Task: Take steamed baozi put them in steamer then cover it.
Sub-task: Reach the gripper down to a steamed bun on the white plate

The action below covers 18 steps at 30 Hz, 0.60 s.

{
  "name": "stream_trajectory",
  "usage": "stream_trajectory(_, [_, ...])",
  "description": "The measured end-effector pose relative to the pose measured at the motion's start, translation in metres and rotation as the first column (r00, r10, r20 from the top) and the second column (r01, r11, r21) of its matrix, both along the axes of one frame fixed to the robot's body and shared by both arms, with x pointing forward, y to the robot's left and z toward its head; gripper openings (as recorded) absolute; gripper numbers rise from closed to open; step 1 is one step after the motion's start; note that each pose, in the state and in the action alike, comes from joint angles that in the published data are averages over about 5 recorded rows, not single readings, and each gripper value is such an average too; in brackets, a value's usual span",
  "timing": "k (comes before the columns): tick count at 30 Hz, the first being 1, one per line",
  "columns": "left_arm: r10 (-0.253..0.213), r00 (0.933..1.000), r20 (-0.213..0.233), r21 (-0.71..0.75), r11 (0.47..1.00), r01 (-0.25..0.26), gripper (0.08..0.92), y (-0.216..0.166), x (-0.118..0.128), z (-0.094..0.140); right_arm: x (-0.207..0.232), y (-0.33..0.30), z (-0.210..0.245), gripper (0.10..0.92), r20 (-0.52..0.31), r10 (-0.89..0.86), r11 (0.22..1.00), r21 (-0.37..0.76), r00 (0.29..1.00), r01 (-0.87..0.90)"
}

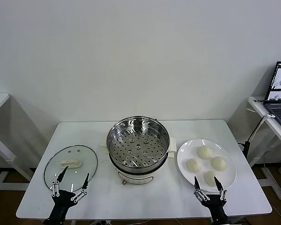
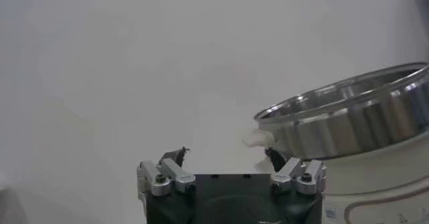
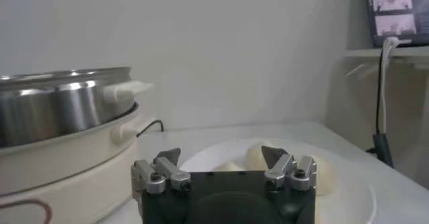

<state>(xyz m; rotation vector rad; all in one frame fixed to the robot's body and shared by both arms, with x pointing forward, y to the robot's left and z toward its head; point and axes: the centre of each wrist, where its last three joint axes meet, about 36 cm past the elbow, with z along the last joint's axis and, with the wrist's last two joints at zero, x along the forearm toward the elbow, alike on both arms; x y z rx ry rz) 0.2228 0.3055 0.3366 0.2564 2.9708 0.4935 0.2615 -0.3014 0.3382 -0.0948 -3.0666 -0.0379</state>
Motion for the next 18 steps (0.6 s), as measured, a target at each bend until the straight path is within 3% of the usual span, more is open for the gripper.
stream_trajectory(11, [-0.011, 0.9998, 0.018, -0.002, 1.000, 0.011, 0.823, -0.004, 0.001, 0.005, 0.119, -0.038, 0.047, 0.823, 0.032, 0.006, 0.999, -0.036, 0.999, -0.005])
stream_trajectory(18, [-0.007, 0.9996, 0.028, -0.005, 1.000, 0.008, 0.823, -0.005, 0.002, 0.008, 0.202, -0.068, 0.083, 0.823, -0.023, 0.176, 0.980, -0.086, 0.984, -0.178])
